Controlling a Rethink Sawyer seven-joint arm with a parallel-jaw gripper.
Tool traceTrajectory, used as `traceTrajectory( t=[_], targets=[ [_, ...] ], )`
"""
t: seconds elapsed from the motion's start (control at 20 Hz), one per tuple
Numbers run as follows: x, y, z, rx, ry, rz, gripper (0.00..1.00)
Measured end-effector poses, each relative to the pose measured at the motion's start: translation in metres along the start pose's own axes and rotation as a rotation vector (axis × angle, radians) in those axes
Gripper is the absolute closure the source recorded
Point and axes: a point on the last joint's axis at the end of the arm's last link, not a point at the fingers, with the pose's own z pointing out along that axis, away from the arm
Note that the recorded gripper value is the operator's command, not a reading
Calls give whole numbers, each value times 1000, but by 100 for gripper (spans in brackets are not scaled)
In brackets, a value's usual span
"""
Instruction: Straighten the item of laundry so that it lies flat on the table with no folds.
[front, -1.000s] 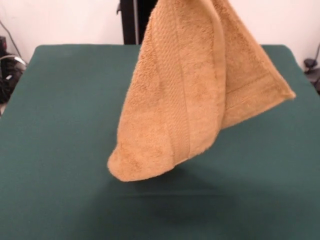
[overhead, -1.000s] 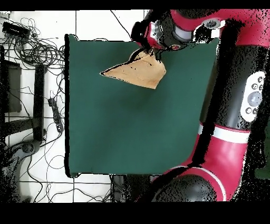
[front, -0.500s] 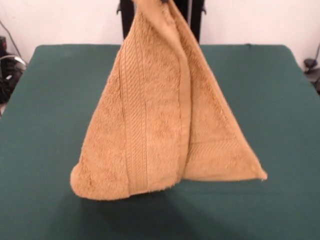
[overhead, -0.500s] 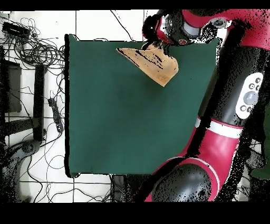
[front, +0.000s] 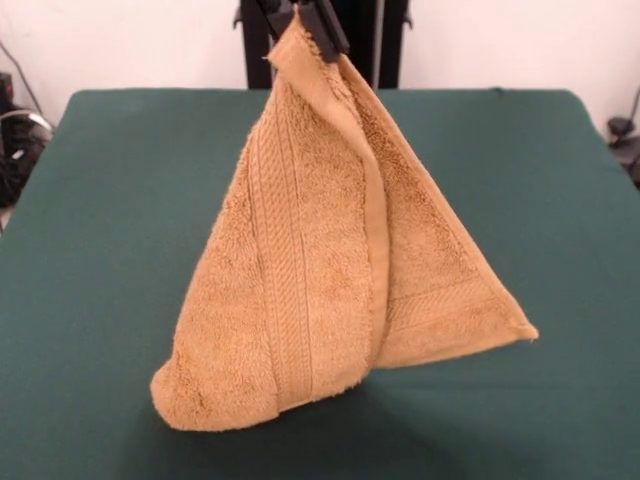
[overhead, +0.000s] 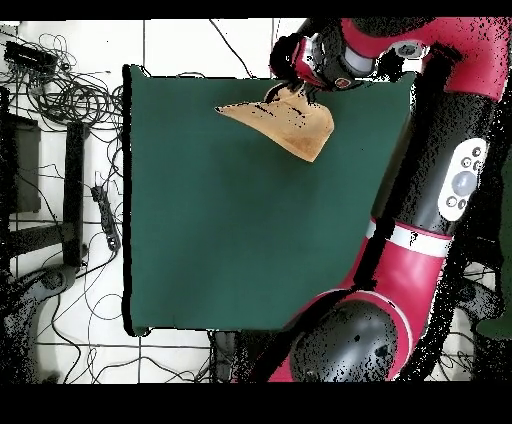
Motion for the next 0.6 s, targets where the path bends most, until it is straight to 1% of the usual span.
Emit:
traceTrajectory(
  t=[0.1,0.15,0.25,0.3,0.35,0.4,0.6],
  targets=[
    [0,2,3,-12,-10,-18,100],
    [1,6,5,-21,-32,-42,100],
    [2,7,6,-24,-52,-59,100],
    [4,9,6,-26,-76,-75,100],
    [5,10,6,-26,-88,-83,100],
    [8,13,7,-19,-128,-104,100],
    [15,19,11,-6,-173,-130,100]
  ],
)
